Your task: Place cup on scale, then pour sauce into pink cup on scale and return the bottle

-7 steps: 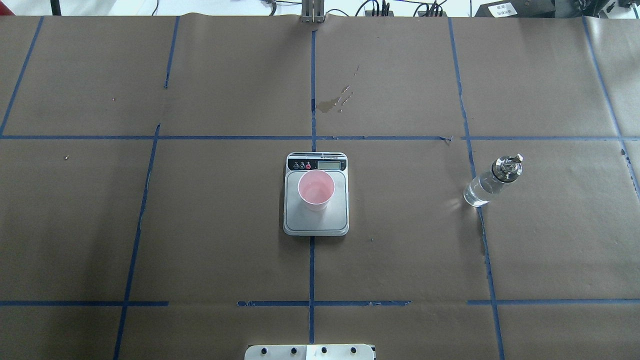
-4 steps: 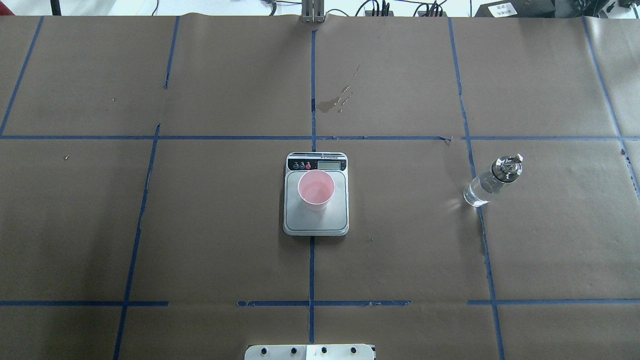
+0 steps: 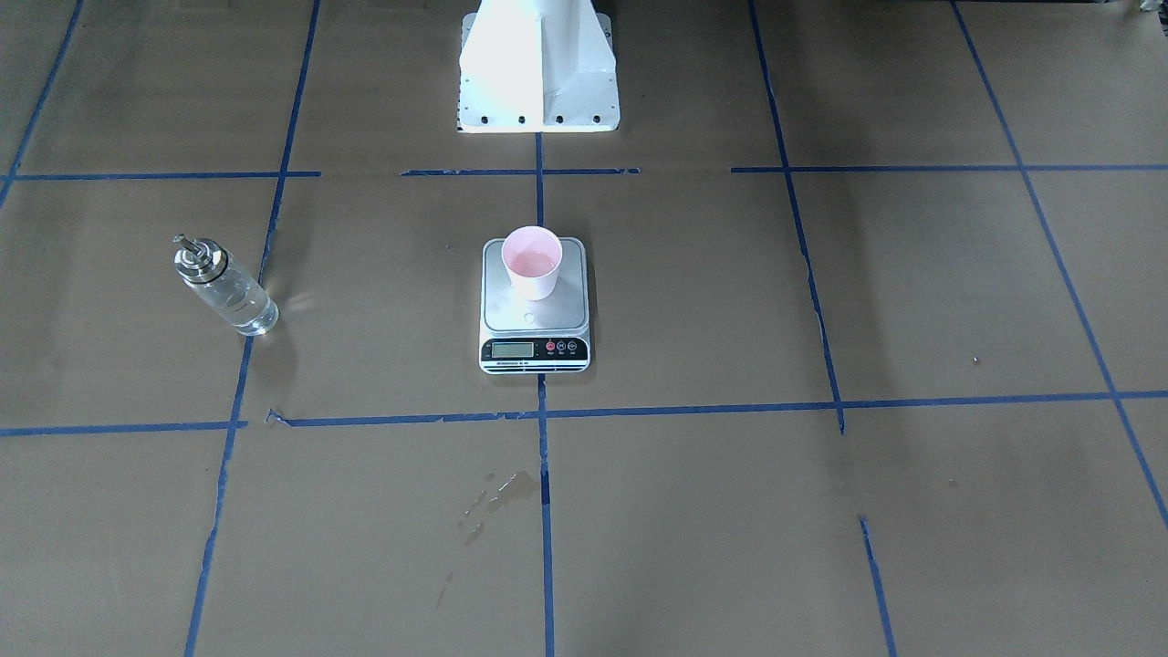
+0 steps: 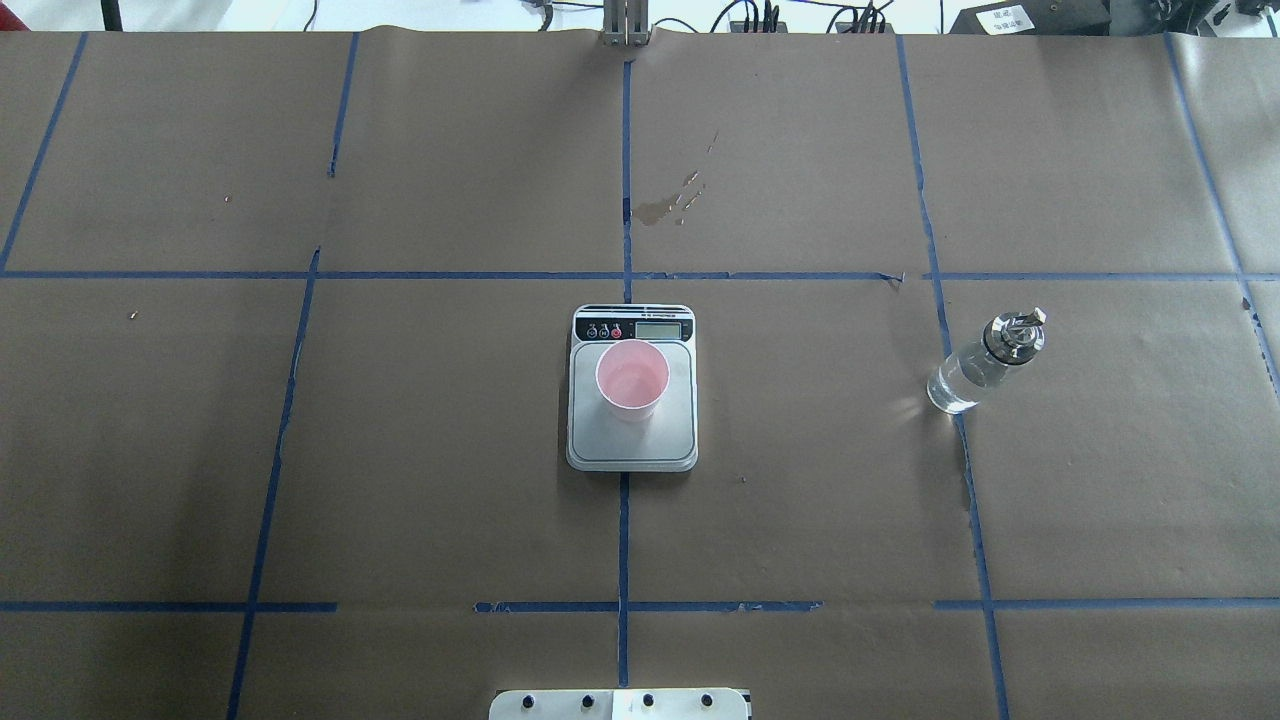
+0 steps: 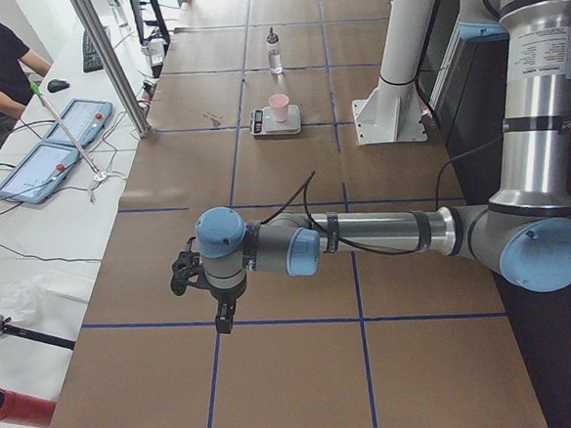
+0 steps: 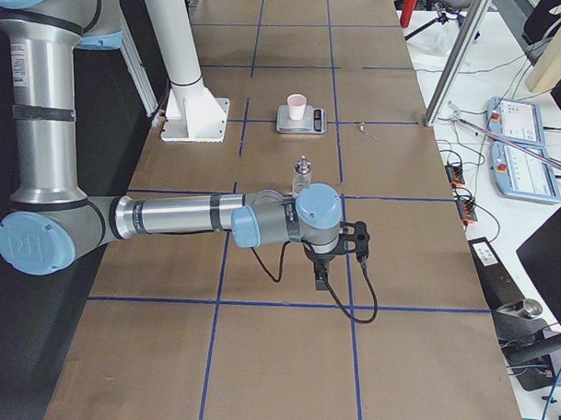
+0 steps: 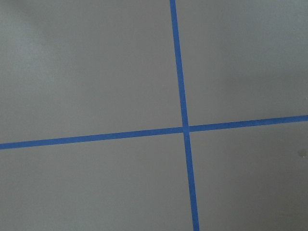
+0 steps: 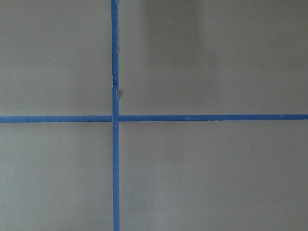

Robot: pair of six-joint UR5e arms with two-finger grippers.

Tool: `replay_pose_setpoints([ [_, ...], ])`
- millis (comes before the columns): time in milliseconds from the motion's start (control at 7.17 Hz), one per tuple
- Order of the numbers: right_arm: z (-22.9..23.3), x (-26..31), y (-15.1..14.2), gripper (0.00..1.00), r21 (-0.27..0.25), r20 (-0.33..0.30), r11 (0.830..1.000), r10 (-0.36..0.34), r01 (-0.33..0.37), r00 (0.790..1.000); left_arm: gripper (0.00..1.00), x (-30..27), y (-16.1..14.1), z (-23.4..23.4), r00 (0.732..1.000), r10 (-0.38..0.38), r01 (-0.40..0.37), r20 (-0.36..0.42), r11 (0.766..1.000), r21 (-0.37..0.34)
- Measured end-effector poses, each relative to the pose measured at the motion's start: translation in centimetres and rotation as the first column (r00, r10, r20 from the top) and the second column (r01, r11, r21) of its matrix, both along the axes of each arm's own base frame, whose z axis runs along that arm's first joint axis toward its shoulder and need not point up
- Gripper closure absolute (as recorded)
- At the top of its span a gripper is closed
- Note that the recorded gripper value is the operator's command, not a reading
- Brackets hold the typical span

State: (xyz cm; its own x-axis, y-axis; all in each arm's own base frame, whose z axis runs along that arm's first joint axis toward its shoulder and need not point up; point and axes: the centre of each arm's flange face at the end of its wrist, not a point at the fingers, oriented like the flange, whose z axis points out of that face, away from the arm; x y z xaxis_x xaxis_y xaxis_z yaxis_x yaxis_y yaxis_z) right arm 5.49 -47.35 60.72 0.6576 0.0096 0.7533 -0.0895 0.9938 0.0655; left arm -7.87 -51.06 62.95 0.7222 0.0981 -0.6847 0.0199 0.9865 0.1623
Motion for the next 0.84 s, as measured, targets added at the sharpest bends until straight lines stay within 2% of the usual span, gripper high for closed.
replay_pose_setpoints([
  [837, 0.84, 0.06, 0.62, 0.00, -0.009, -0.007, 1.000, -0.006, 0.006, 1.000, 0.00, 0.37, -0.45, -0.88, 1.000, 0.007, -0.007, 0.001, 1.000, 0.020],
])
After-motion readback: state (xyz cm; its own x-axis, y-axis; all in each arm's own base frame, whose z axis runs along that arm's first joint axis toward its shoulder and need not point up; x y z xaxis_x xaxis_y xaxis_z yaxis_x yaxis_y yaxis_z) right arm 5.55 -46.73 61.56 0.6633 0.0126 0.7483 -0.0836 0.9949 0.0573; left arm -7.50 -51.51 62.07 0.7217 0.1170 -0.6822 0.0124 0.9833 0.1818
